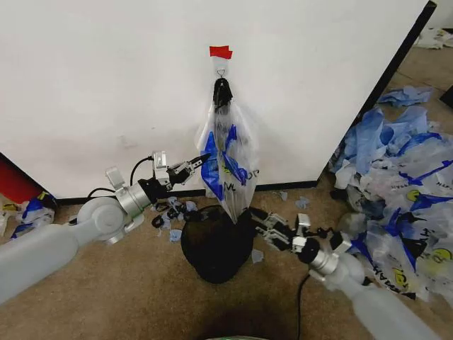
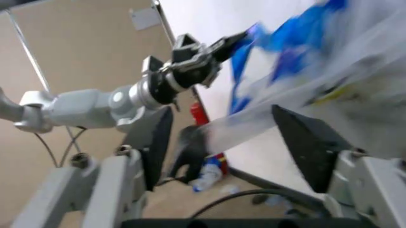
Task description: Pick up the garbage bag from the wall and place it over the trash bin.
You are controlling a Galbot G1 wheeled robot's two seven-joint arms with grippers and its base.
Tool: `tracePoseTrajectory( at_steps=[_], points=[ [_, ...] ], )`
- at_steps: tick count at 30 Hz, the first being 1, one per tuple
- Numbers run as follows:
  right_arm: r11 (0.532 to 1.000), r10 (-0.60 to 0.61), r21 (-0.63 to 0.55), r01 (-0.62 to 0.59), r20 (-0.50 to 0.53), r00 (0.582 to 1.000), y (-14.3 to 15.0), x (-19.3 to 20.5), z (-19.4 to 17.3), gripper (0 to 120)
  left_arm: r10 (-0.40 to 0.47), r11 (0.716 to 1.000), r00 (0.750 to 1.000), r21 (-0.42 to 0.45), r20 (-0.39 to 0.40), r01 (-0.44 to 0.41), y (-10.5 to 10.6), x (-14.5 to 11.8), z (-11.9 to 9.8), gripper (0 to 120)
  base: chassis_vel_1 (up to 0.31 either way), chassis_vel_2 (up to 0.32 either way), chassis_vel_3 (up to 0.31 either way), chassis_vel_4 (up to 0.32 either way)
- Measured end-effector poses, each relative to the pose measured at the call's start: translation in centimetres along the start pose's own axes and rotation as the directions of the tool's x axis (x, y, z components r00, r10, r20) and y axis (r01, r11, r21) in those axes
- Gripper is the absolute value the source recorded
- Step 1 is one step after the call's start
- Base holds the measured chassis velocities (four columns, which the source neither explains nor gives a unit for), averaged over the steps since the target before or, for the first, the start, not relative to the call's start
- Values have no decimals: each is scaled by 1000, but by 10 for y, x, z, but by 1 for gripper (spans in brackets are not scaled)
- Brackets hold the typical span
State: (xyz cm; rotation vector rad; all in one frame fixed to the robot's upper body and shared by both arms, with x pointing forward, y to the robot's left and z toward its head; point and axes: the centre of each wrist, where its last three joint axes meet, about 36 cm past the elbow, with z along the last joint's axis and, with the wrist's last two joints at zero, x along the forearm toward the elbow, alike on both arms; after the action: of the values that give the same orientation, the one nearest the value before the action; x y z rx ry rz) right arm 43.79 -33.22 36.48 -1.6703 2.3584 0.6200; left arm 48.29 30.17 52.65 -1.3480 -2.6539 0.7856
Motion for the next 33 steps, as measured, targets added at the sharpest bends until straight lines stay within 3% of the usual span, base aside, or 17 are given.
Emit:
tracePoseTrajectory(
  at_steps=[6,10,15,24,29,33],
  points=[
    [998,62,-5,-62,91,994,1,-8,-53,82,-6,1000,1000,-3,8,6,-3,2,-1,0,0,0,0,0],
    [985,169,-47,-164,129,977,12,-64,-104,98,-20,1000,1000,-16,7,20,-3,7,-4,0,0,0,0,0],
    [977,203,-82,-198,51,978,18,-118,-128,100,-61,998,998,-21,11,61,0,18,1,0,0,0,0,0],
    [967,199,-122,-223,-182,963,22,-164,-105,100,-160,986,986,-45,49,162,1,38,9,0,0,0,0,0],
    [964,201,-128,-231,-209,957,19,-177,-95,100,-187,980,980,-60,71,191,2,45,4,0,0,0,0,0],
    [968,199,-113,-226,-211,957,14,-187,-93,93,-197,977,977,-64,80,202,2,50,4,0,0,0,0,0]
  ],
)
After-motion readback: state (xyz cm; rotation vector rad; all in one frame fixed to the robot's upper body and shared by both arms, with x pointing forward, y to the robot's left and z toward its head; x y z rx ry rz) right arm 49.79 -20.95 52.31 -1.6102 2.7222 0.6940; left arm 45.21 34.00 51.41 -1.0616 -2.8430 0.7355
